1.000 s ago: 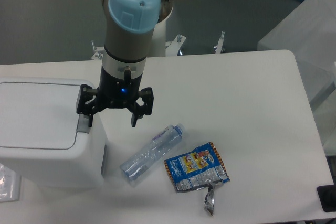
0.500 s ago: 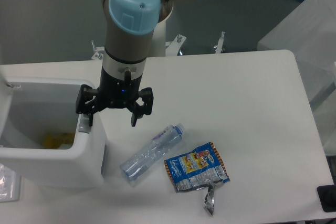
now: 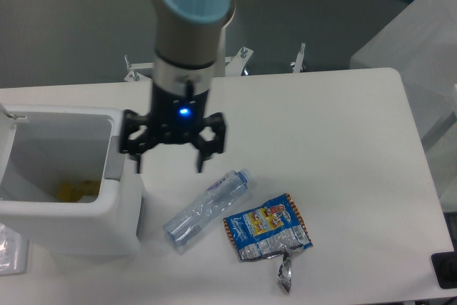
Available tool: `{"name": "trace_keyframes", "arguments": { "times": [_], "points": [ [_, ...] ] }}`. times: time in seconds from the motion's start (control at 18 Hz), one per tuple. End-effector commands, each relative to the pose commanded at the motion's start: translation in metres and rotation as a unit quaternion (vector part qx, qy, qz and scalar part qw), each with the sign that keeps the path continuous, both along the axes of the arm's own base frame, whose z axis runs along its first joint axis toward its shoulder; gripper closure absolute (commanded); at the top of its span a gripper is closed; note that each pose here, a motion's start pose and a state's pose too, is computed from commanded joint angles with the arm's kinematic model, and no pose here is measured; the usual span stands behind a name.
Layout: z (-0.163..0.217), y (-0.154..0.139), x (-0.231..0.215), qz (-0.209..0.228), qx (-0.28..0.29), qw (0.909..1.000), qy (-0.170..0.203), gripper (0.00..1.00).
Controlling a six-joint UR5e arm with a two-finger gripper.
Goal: Open the trash can
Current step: 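Lift the gripper away from the opened trash can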
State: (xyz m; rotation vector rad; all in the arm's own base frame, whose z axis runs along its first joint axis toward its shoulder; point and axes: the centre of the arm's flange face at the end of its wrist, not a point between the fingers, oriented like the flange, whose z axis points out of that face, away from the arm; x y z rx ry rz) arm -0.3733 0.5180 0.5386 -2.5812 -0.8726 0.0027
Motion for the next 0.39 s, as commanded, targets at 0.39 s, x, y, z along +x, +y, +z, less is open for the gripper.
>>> {"name": "trace_keyframes", "arguments": {
  "times": [0.39],
  "points": [
    [-0.031,-0.054,-0.056,-0.112,-0.125,0.982,0.086,0.0]
  ]
}}
